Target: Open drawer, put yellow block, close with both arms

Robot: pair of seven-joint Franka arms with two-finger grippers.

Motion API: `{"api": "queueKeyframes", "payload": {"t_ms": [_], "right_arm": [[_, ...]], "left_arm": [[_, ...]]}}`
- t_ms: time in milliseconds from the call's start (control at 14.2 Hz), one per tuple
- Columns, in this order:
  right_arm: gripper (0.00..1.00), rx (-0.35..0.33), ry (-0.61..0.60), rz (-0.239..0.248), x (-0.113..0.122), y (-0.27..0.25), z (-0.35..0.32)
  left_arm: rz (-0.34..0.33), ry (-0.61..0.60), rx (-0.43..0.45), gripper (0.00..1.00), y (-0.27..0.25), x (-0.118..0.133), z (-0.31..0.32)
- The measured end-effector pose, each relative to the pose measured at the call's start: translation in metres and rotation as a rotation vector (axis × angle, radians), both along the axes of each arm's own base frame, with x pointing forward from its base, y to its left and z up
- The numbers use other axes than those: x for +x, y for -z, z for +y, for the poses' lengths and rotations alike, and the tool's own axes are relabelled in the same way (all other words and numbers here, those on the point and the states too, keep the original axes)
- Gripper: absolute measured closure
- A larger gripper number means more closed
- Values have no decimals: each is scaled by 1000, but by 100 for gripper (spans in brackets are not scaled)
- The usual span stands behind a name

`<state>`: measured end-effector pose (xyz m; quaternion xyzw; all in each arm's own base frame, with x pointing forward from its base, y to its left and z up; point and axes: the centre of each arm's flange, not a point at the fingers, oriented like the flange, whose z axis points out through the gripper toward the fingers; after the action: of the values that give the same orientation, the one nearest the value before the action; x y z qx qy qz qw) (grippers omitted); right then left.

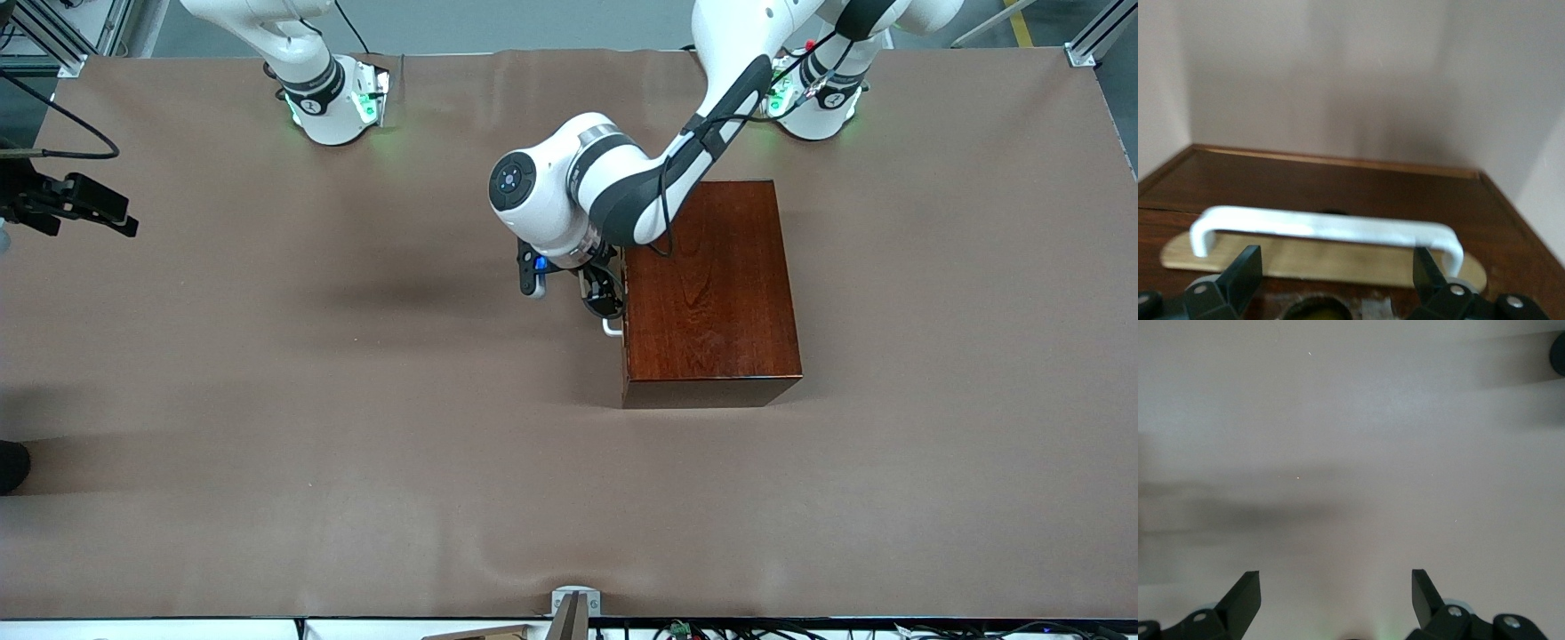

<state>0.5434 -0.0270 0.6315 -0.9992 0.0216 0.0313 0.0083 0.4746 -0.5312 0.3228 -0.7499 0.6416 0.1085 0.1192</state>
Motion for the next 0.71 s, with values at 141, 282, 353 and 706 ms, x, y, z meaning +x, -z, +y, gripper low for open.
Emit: {"api": "queueKeyframes", "payload": {"t_ms": [141, 282, 353, 706], "right_arm": [[0, -1, 13, -3, 0, 0, -7], [0, -15, 22, -11, 0, -3, -12], [0, -27, 26, -15, 0, -4, -14], [0, -65, 35, -38, 2, -5, -23]], "left_arm": [[-105, -153, -86, 0, -29, -4, -15], [-211, -369, -167, 0, -89, -6, -15], [-247, -482, -200, 0, -124, -5, -6], [-341, -877, -210, 0, -270, 50, 151]]}}
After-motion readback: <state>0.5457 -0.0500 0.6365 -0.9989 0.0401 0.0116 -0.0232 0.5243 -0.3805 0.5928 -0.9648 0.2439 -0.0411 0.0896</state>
